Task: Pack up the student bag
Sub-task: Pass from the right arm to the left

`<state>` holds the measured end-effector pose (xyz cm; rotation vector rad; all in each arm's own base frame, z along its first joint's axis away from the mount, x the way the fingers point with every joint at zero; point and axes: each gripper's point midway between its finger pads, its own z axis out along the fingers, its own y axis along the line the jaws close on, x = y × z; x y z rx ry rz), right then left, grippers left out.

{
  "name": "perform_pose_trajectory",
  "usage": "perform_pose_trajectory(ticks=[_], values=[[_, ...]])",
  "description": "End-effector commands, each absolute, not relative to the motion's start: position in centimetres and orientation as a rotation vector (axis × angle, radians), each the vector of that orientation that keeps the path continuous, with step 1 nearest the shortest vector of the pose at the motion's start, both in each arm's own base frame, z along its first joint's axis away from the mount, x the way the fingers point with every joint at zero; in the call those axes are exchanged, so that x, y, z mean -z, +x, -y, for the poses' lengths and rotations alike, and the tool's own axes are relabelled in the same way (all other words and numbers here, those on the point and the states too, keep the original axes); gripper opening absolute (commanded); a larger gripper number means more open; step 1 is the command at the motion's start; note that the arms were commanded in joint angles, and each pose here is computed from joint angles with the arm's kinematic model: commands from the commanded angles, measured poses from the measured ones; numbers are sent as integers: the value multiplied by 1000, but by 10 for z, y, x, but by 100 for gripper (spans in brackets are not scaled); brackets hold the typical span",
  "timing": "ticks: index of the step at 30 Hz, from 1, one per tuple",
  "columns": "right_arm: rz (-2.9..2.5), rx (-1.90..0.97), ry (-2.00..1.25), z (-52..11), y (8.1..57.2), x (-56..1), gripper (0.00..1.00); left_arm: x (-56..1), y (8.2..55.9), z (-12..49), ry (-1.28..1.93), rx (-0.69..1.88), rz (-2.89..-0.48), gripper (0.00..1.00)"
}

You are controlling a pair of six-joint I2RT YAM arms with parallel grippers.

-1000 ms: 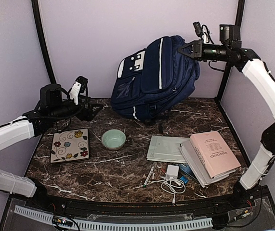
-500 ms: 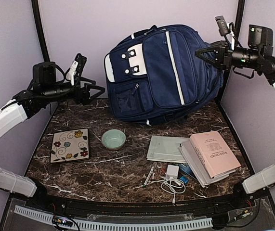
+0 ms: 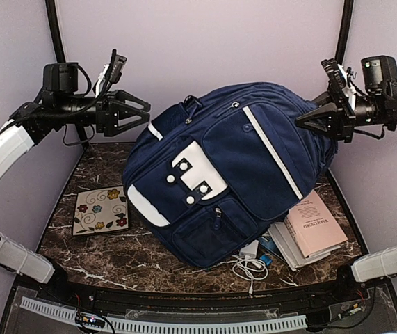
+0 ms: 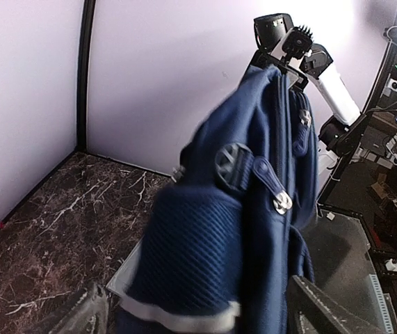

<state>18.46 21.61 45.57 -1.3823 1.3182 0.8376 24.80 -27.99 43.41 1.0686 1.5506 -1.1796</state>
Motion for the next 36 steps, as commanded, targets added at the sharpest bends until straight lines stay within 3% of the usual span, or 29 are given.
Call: perform_pose_trajectory(ticks=[1,3,13,26,32,36], values=[[-1005,-848,-1486,-219,153,-484,0,-418,264,289,1042,1229,-1646,95],[-979,-856,-1502,-219,150,-481,0,-406,267,298,1043,1292,-1677,98],[-974,-975,-1460,-231,173,-475,0,-406,185,342,1369,1616,-1419,99],[-1049,-995,-1426,-240,207,-463,0,-438,152,327,1417,1675,-1256,99],[-1095,-969,-1427,-242,218,-454,0,-411,174,339,1333,1605,-1453,99],[-1104,-967,-1426,-242,220,-453,0,-373,202,351,1315,1386,-1658,93]])
